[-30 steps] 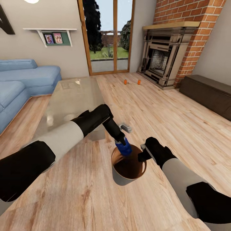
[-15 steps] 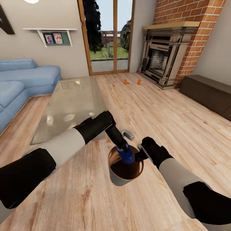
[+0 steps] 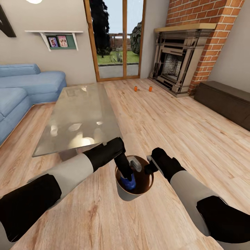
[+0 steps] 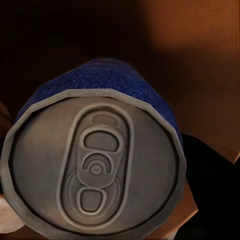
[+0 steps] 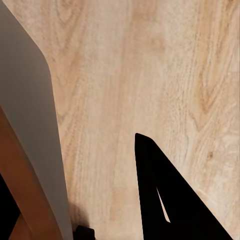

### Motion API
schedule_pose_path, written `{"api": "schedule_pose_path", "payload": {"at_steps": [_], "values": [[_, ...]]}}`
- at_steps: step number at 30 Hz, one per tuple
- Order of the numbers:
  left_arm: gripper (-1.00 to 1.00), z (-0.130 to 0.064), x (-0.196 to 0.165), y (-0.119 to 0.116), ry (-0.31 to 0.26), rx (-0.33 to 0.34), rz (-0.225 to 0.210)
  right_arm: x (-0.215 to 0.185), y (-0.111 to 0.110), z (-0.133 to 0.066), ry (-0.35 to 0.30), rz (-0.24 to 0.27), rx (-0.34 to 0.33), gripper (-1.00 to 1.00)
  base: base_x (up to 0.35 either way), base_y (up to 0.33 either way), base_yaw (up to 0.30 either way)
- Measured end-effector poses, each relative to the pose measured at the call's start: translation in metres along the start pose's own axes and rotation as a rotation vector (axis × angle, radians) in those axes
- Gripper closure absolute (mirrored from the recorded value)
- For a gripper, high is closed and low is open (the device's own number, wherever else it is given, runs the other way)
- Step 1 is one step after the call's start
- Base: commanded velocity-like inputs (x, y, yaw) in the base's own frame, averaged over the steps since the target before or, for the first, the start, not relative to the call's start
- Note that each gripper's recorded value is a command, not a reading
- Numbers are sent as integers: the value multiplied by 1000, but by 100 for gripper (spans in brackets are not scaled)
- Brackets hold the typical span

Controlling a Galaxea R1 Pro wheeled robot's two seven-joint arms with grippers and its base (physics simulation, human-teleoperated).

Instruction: Put the three can of soda from the living room inside the tash can in the kitchen.

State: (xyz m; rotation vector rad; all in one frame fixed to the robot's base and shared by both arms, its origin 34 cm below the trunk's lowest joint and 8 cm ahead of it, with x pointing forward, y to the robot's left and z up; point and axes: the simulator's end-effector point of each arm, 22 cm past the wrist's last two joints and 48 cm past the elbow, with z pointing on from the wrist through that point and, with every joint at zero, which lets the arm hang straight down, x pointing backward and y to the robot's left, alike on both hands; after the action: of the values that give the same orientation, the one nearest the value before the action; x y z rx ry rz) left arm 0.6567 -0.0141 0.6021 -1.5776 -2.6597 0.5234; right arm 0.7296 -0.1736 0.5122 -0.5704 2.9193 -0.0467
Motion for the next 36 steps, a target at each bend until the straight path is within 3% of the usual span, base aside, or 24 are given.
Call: {"api": "schedule_pose_path", "payload": {"at_steps": [12, 30, 36], "values": [[100, 2, 1, 0, 5, -4, 3, -1, 3, 0, -1, -1, -5, 100, 0, 0, 0], [100, 18, 12, -9, 22, 22, -5, -2, 10, 0, -3, -6, -13, 100, 0, 0, 0], [100, 26, 18, -11, 38, 18, 10, 4, 13, 4, 16, 2, -26, 100, 0, 0, 0]]}}
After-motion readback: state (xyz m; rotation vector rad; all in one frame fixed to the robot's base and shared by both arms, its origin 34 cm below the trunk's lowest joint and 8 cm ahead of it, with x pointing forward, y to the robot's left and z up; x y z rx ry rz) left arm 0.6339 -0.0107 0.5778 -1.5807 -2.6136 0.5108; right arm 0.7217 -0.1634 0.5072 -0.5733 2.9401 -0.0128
